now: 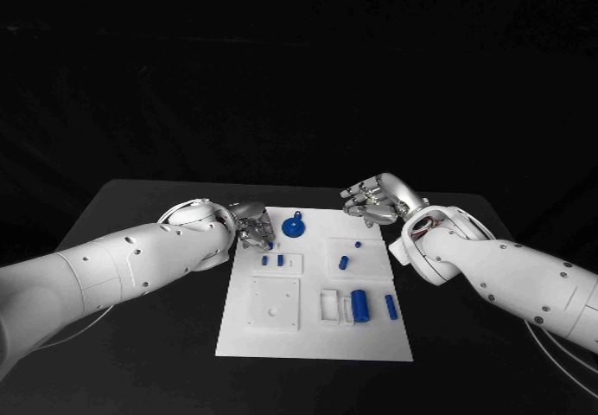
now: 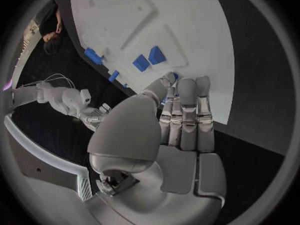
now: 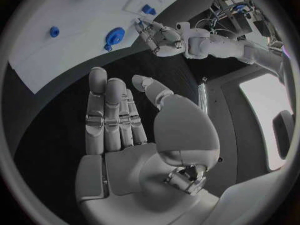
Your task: Assemble the parts on the task board
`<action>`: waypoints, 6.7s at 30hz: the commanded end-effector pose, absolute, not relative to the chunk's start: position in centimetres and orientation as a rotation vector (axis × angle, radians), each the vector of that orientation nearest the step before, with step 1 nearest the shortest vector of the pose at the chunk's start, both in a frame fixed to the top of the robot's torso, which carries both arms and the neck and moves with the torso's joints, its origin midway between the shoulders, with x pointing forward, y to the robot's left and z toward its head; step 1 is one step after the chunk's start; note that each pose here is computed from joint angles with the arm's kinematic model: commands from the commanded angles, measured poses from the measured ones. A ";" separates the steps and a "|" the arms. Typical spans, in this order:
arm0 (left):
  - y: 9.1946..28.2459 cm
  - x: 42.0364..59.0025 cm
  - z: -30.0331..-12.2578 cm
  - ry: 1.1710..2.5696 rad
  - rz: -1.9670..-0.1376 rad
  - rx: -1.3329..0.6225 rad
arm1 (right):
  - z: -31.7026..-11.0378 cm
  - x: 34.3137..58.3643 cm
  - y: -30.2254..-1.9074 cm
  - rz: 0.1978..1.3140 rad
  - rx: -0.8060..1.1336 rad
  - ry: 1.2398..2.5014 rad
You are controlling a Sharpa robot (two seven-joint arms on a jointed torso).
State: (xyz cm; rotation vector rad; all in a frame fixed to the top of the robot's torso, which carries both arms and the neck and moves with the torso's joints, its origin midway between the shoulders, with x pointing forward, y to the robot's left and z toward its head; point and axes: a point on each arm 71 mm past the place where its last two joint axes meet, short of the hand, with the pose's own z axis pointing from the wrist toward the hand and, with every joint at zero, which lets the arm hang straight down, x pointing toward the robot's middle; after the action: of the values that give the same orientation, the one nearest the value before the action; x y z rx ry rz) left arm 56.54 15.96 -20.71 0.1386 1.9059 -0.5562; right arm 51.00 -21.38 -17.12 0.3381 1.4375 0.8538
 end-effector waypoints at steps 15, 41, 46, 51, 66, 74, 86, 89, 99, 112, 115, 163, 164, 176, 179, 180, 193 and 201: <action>15.3 56.3 -20.9 1.920 -0.520 0.202 | -17.0 50.9 -21.2 0.866 0.327 1.437; 15.2 56.4 -21.6 1.926 -0.457 0.248 | -17.0 50.9 -21.2 0.869 0.326 1.438; 15.5 56.4 -21.7 1.929 -0.448 0.244 | -17.0 50.9 -21.2 0.869 0.326 1.438; 15.5 56.4 -21.7 1.935 -0.446 0.246 | -17.0 50.9 -21.2 0.870 0.325 1.438; 15.8 56.4 -21.8 1.947 -0.422 0.262 | -17.0 50.9 -21.0 0.874 0.322 1.436; 15.9 56.4 -21.7 1.923 -0.427 0.260 | -16.9 50.8 -21.0 0.876 0.323 1.433; 16.0 56.4 -21.0 1.835 -0.482 0.225 | -16.9 50.8 -21.0 0.878 0.323 1.430; 16.0 56.3 -20.8 1.807 -0.513 0.204 | -16.9 50.9 -21.0 0.879 0.323 1.429; 16.1 55.6 -19.8 1.741 -0.631 0.141 | -17.0 50.9 -21.1 0.876 0.324 1.428; 15.5 54.7 -19.3 1.737 -0.713 0.142 | -17.0 50.9 -21.2 0.875 0.325 1.429; 15.4 54.7 -19.4 1.750 -0.711 0.148 | -17.0 50.9 -21.2 0.876 0.325 1.430; 14.7 55.5 -21.0 1.811 -0.630 0.228 | -17.0 50.8 -21.0 0.882 0.324 1.433; 14.7 55.5 -21.1 1.811 -0.627 0.227 | -17.0 50.8 -21.0 0.883 0.324 1.433; 14.4 55.5 -21.5 1.810 -0.625 0.223 | -16.9 50.8 -20.9 0.883 0.324 1.432; 14.3 55.5 -21.5 1.814 -0.627 0.226 | -16.9 50.8 -21.0 0.883 0.324 1.433; 14.3 55.5 -21.5 1.816 -0.628 0.228 | -16.9 50.8 -21.0 0.883 0.324 1.433; 14.1 55.4 -22.1 1.884 -0.577 0.268 | -17.0 50.8 -21.0 0.883 0.323 1.436; 14.3 55.4 -22.6 1.930 -0.560 0.254 | -17.0 50.8 -21.0 0.882 0.324 1.438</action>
State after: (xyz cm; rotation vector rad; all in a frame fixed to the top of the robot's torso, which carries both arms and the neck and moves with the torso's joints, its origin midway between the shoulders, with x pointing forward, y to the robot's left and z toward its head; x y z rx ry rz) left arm 55.90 14.15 -21.03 0.2389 1.8337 -0.5948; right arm 50.86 -21.11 -17.00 0.3353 1.4334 0.8732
